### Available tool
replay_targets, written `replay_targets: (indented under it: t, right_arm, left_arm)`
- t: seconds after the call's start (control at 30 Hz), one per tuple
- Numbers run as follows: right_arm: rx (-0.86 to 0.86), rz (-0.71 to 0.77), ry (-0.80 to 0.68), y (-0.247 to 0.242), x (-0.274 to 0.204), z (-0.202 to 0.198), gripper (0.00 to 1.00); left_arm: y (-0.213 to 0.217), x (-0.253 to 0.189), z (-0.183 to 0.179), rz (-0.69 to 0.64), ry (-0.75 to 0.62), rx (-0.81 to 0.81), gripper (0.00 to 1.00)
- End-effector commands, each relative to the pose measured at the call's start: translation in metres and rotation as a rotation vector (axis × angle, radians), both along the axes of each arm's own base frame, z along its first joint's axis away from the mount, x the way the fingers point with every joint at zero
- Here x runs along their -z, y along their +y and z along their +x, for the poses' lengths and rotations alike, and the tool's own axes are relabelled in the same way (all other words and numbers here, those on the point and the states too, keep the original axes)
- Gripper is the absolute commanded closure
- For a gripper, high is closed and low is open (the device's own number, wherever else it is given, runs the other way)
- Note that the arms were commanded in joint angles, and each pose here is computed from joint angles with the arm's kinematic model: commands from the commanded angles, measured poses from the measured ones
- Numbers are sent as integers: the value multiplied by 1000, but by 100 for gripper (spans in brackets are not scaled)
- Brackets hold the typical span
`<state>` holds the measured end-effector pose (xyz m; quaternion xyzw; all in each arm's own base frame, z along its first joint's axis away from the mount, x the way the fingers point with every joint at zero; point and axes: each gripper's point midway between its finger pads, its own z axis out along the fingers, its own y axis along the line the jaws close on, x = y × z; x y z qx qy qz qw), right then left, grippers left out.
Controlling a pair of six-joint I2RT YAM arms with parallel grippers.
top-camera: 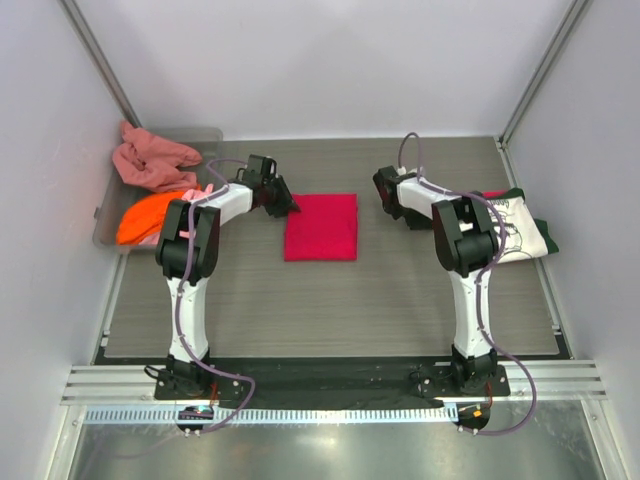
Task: Fold and stack the t-shirts
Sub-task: Neatly place the folded tshirt to the corner
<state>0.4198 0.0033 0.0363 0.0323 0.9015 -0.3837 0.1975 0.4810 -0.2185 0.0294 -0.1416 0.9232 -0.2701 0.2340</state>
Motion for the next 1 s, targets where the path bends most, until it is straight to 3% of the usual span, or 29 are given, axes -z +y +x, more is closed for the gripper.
replay_targets:
  t: [0.0, 0.13, 0.27, 0.3, 0.33, 0.47, 0.73, 0.97]
  right_arm:
    - [34, -47, 19, -11, 5, 4, 56]
    - [65, -62, 42, -20, 15, 1, 57]
    - [92, -65, 47, -26, 18, 0, 81]
    - [89, -55, 41, -23, 17, 1, 95]
    - [86, -52, 37, -21, 15, 2, 99]
    - [55, -12, 20, -5, 10, 3, 99]
    - [-104, 286, -72, 103, -6, 9, 99]
    - [-190, 406, -137, 168, -31, 29, 97]
  left_arm:
    - [4, 3, -15, 36, 28, 25, 75]
    - [5, 1, -14, 37, 25, 24, 75]
    - [5, 1, -15, 37, 25, 25, 77]
    - [5, 0, -15, 37, 21, 24, 77]
    - [6, -1, -14, 38, 15, 21, 77]
    - [7, -1, -14, 40, 16, 20, 80]
    - [25, -2, -11, 33, 17, -13, 90]
    - [32, 0, -10, 41, 12, -24, 92]
